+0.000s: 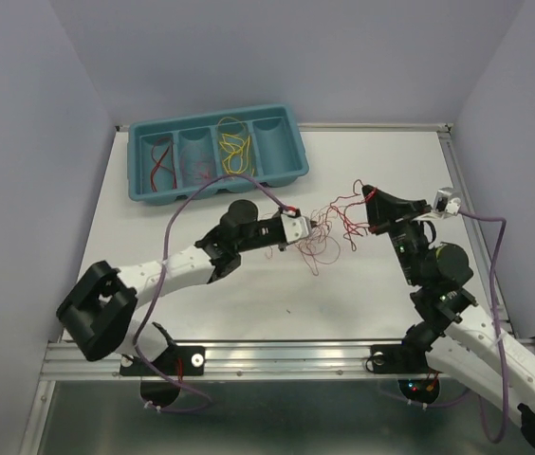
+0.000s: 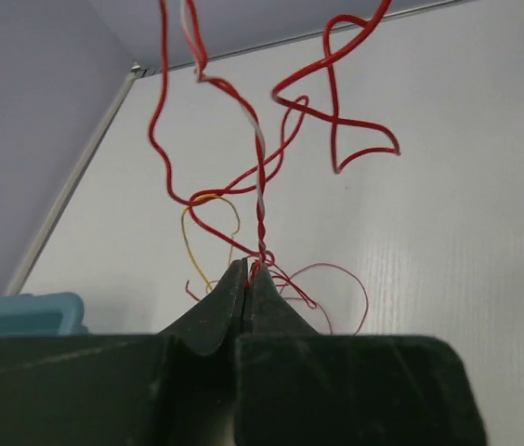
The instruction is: Untangle the cables
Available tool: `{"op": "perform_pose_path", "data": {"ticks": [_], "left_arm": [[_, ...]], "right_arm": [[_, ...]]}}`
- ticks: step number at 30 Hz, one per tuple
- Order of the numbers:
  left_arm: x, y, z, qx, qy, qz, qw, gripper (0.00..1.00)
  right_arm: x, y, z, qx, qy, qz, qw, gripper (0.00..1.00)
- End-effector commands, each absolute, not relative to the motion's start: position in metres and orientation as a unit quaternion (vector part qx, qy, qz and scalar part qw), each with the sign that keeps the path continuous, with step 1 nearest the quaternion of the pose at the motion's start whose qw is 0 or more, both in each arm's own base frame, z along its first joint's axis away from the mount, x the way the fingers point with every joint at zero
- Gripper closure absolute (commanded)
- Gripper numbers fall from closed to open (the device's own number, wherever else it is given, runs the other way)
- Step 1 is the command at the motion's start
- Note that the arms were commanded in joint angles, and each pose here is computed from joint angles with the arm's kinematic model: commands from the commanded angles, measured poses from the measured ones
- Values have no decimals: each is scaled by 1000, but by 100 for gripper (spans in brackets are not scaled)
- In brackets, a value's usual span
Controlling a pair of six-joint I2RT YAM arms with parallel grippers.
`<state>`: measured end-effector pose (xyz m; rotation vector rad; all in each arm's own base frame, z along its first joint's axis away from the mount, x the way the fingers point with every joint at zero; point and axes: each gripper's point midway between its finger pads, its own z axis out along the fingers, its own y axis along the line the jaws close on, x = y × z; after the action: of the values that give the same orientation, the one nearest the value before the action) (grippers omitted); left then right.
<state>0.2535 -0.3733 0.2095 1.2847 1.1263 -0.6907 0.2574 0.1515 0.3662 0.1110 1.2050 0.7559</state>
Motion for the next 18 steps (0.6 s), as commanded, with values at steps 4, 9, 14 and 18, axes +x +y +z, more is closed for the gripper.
{"op": "perform_pose_path", "data": {"ticks": [4, 9, 14, 18], "left_arm": [[245, -305, 381, 449, 487, -237, 711, 100], [258, -173, 439, 262, 564, -84, 778, 100], [237, -95, 479, 167, 551, 4, 817, 100], [224, -53, 492, 111, 554, 57, 823, 100]], "right_arm": [[282, 75, 345, 234, 543, 205, 780, 99], [270, 21, 317, 350, 526, 109, 767, 99], [260, 10, 318, 370, 509, 117, 769, 99], [257, 2, 313, 394, 501, 106, 763, 99]]}}
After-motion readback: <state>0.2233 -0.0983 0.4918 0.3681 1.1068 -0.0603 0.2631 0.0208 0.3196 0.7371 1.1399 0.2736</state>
